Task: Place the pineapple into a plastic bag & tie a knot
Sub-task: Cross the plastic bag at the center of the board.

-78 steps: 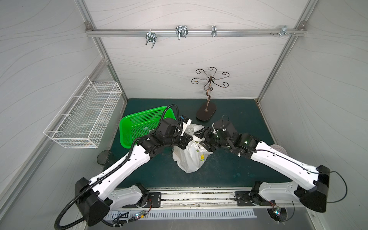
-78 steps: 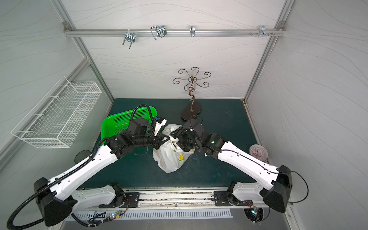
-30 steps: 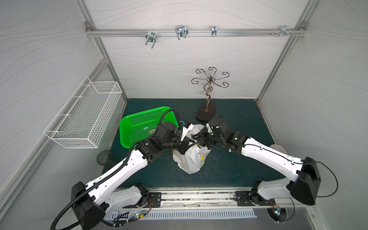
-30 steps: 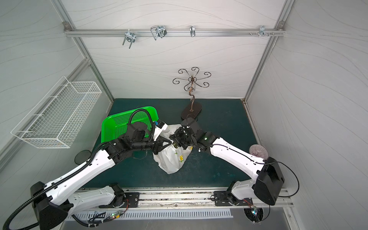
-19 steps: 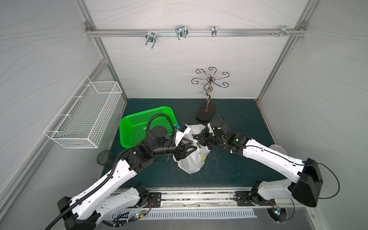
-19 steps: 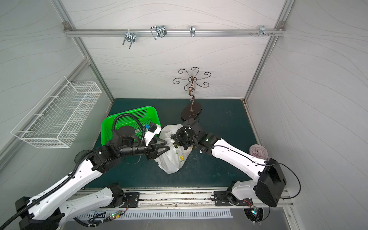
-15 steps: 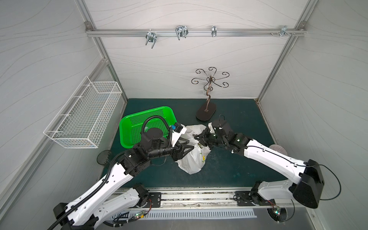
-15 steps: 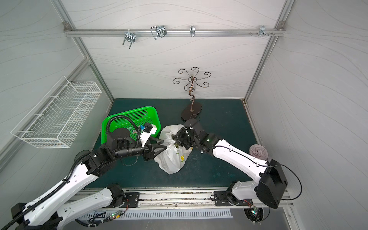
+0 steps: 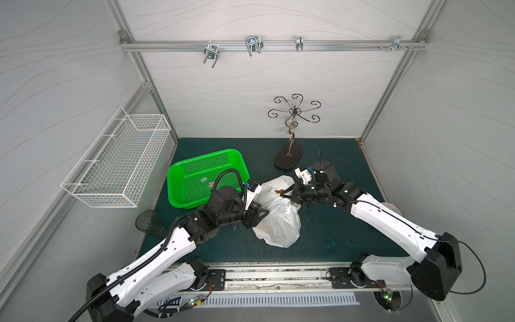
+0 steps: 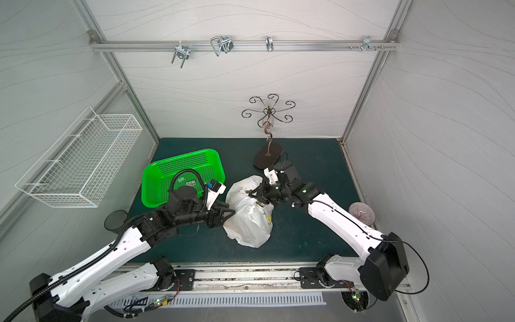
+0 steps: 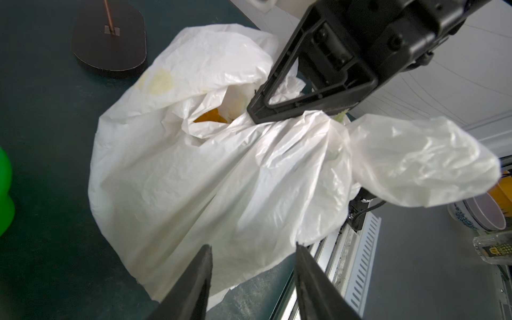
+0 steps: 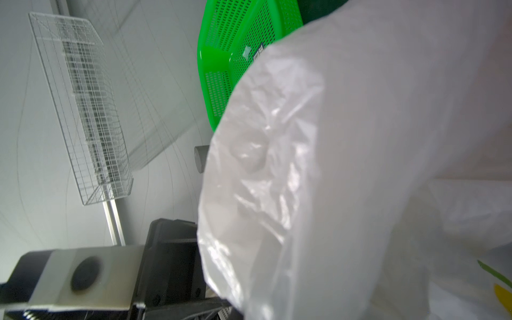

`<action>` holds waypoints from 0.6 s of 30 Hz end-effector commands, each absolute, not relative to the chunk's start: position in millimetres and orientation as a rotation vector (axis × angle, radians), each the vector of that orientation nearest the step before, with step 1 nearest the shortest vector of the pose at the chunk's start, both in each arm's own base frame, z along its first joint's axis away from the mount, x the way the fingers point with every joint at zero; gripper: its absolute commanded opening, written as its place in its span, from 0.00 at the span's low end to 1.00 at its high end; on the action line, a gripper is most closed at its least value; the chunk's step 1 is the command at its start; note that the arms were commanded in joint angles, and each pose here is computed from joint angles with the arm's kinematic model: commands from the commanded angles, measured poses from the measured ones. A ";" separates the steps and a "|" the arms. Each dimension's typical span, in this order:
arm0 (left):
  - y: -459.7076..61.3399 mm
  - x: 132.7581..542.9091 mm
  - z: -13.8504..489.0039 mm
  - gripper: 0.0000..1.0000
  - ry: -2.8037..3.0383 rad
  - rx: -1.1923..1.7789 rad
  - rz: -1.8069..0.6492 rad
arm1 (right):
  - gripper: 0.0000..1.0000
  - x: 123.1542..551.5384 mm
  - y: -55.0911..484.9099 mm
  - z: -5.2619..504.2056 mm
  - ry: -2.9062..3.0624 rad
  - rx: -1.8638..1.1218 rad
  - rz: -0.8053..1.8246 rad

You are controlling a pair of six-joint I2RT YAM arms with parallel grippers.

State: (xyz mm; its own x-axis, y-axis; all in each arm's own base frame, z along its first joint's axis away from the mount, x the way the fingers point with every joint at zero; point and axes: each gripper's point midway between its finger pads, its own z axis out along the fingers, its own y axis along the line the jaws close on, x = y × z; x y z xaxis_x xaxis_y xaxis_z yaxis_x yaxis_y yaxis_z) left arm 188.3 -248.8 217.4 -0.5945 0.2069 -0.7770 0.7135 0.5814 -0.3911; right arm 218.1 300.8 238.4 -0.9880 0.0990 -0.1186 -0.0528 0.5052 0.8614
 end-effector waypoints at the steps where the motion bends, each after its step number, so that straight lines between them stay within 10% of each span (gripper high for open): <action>1: -271.0 184.4 231.2 0.51 2.014 0.764 -1.048 | 0.00 210.2 303.4 280.7 2.416 -0.267 1.676; 18: -313.1 188.3 211.6 0.32 1.882 0.832 -1.071 | 0.00 204.4 302.3 300.0 2.324 -0.560 1.916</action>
State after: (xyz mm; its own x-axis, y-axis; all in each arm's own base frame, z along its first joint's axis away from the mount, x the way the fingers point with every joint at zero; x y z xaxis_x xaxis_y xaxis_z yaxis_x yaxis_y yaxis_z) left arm 179.7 -305.1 188.2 -0.5378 0.2143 -0.8154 0.7959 0.4479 -0.4073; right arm 219.6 294.2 246.9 -0.9821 -0.1298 -0.1362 -0.1743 0.3546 0.9186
